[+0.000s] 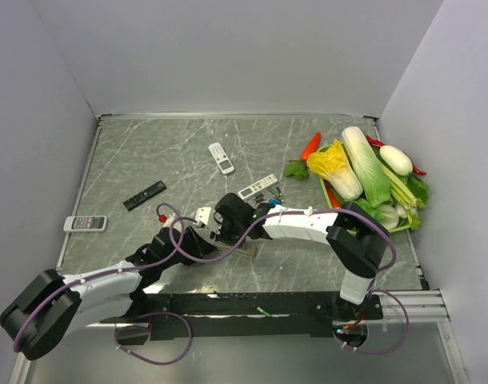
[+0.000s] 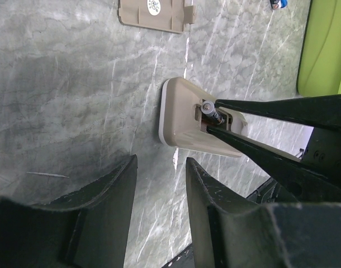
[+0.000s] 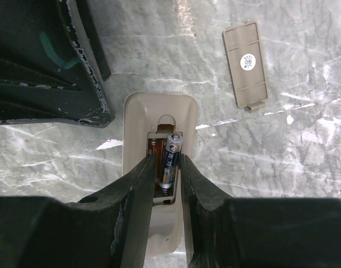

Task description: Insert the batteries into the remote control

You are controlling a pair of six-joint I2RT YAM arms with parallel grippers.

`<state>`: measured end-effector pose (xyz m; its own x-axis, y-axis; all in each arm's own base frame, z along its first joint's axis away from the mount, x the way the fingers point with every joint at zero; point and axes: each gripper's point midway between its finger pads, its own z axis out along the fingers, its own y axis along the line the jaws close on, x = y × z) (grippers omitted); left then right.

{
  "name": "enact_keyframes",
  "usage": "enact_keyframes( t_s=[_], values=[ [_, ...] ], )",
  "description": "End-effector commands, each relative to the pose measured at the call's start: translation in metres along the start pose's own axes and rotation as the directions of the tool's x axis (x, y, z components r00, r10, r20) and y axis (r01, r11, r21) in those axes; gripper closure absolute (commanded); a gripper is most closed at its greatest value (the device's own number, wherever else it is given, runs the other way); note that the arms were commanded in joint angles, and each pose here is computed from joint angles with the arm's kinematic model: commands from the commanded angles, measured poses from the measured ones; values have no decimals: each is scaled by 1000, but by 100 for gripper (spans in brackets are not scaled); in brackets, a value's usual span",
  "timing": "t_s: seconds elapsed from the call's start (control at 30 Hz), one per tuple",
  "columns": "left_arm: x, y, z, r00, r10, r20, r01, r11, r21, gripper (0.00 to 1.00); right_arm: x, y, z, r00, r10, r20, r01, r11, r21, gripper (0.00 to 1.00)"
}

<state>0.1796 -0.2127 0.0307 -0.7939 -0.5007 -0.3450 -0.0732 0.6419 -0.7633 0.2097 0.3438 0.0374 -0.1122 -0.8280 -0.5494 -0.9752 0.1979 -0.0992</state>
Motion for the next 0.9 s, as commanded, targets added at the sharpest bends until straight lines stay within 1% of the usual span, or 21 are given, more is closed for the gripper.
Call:
enact_keyframes(
  t_s=[0.0,0.23,0.4,0.47,0.6,0.87],
  values=[
    [-1,9,1,999,33,2,-33,998,-58,54,25,-7,-2,995,21,-96,-18,999,34,66],
    [-3,11,1,999,32,11,-31,997,-64,53,16,0,-12,999,6,-50,-6,1000,4,66],
    [-4,8,1,999,37,11,-36,998,-59,51,14,2,-14,999,-4,-51,4,1000,-4,65],
    [-3,8,1,999,35,9,-35,998,-60,50,13,3,-15,999,-4,-49,4,1000,-5,64],
    [-3,8,2,999,38,8,-38,998,-58,50,8,2,-19,1000,-2,-29,2,1000,-1,58],
    [-4,5,3,999,43,9,-42,998,-53,50,-4,3,-29,999,15,29,-14,1000,-1,55]
  ],
)
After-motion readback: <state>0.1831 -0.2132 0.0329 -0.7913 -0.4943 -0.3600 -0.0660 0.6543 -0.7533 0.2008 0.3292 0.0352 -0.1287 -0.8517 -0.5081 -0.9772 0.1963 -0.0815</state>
